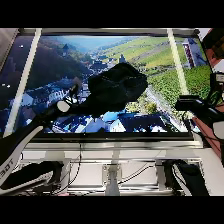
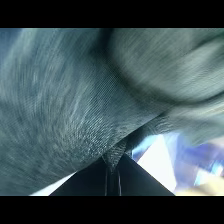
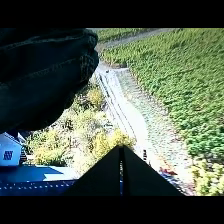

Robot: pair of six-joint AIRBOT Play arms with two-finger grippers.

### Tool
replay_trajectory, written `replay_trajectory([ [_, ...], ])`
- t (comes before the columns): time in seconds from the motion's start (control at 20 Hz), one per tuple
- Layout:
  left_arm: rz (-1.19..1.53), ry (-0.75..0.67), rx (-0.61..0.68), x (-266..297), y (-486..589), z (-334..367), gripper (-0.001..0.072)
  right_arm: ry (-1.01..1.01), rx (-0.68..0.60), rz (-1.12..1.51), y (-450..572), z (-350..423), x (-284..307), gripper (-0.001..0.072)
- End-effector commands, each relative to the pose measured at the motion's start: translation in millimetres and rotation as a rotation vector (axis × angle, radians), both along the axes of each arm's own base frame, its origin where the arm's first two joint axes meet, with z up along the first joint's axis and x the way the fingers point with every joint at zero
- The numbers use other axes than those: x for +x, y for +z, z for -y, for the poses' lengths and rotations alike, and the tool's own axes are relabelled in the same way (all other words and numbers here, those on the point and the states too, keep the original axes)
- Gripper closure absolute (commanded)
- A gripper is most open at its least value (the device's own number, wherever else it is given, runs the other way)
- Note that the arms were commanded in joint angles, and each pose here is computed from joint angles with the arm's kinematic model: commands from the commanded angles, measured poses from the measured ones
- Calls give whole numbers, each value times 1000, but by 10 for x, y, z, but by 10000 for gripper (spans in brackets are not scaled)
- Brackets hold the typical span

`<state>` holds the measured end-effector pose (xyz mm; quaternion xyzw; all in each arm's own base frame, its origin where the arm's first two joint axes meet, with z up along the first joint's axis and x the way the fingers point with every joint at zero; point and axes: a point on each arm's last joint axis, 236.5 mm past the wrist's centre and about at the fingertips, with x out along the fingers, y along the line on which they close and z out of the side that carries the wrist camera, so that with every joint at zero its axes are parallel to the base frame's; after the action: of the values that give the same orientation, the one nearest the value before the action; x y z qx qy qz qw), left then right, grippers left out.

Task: Fold the clothes and pants, and hang the long-sleeved shirts on hangers.

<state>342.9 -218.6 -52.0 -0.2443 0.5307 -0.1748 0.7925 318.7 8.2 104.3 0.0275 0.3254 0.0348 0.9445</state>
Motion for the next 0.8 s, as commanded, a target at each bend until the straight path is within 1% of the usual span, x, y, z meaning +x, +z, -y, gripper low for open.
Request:
replay_trajectory([
  [0.0, 168, -46, 81, 223, 586, -322, 684, -16, 126, -87, -338, -130, 217, 672],
  [0.05, 205, -46, 117, 219, 760, -503, 684, -22, 187, -117, -438, -206, 285, 672],
  [0.2, 298, 63, 228, 92, 1295, -1258, 684, -37, 342, -198, -661, -409, 426, 672],
  [0.35, 409, 207, 355, -144, 1789, -1962, 684, 31, 452, -246, -809, -678, 496, 672],
  [0.45, 467, 290, 430, -298, 2020, -2286, 683, 96, 540, -301, -913, -908, 474, 671],
  [0.5, 474, 313, 457, -361, 2067, -2383, 683, 129, 585, -340, -980, -1022, 441, 642],
  [0.55, 467, 327, 486, -419, 2070, -2468, 683, 139, 632, -378, -1046, -1104, 421, 512],
  [0.6, 447, 335, 534, -476, 2041, -2581, 683, 134, 671, -406, -1098, -1154, 416, 409],
  [0.65, 427, 340, 582, -519, 2005, -2692, 683, 123, 711, -424, -1131, -1192, 431, 358],
  [0.75, 387, 386, 678, -587, 1961, -2963, 683, 80, 760, -414, -1161, -1186, 530, 358],
])
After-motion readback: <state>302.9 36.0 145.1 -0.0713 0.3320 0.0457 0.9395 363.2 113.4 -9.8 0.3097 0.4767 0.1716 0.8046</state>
